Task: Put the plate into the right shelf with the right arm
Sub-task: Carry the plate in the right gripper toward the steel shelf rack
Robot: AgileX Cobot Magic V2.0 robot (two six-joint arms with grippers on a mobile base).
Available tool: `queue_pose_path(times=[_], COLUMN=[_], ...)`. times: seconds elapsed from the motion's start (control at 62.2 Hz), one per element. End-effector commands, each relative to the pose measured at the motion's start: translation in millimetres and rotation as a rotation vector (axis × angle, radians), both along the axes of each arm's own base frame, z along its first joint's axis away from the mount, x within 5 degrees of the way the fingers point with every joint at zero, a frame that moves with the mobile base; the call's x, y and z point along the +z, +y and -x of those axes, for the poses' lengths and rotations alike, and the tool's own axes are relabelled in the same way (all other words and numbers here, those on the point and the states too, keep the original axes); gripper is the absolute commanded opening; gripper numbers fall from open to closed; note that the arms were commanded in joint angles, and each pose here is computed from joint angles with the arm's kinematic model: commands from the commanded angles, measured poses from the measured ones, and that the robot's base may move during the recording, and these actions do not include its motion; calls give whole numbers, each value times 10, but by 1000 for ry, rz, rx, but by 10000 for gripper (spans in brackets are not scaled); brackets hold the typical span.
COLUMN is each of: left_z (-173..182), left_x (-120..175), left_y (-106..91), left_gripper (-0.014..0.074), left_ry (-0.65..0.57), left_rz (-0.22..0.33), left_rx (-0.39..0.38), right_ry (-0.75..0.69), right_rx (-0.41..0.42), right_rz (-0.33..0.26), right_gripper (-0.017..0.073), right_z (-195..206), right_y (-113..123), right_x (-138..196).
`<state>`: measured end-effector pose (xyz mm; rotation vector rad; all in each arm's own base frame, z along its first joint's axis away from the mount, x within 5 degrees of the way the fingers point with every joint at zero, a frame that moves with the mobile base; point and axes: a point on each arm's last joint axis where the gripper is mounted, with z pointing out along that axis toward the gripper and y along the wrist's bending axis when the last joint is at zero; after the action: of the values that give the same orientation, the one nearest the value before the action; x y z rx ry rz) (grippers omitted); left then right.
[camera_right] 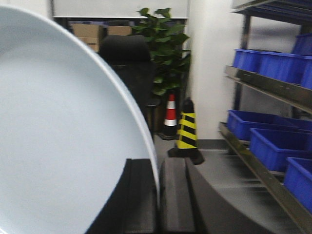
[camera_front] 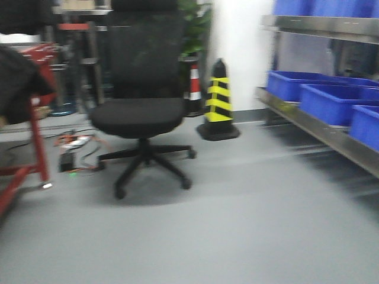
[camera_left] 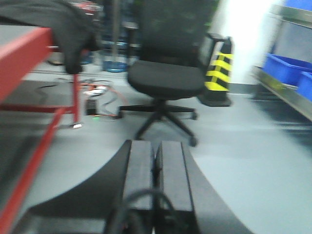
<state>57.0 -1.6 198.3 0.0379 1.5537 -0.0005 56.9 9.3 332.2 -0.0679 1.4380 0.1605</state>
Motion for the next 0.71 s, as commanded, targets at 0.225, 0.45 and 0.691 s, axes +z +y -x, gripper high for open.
queue_pose_path(times=[0.225,0.45,0.691], left_z=[8,8,8], left_x=[52,52,52], left_y=[10,10,10], left_gripper=[-128,-128,-128], left_ry=[-89,-89,-89], left_rz=[18,18,18], left_rx=[9,9,9], right_ry=[-118,-118,-118], right_rx=[-22,-22,-22], right_rz=[-18,-18,-18], right_gripper=[56,56,56], right_z=[30,30,30], right_y=[-22,-22,-22], right_x=[175,175,175])
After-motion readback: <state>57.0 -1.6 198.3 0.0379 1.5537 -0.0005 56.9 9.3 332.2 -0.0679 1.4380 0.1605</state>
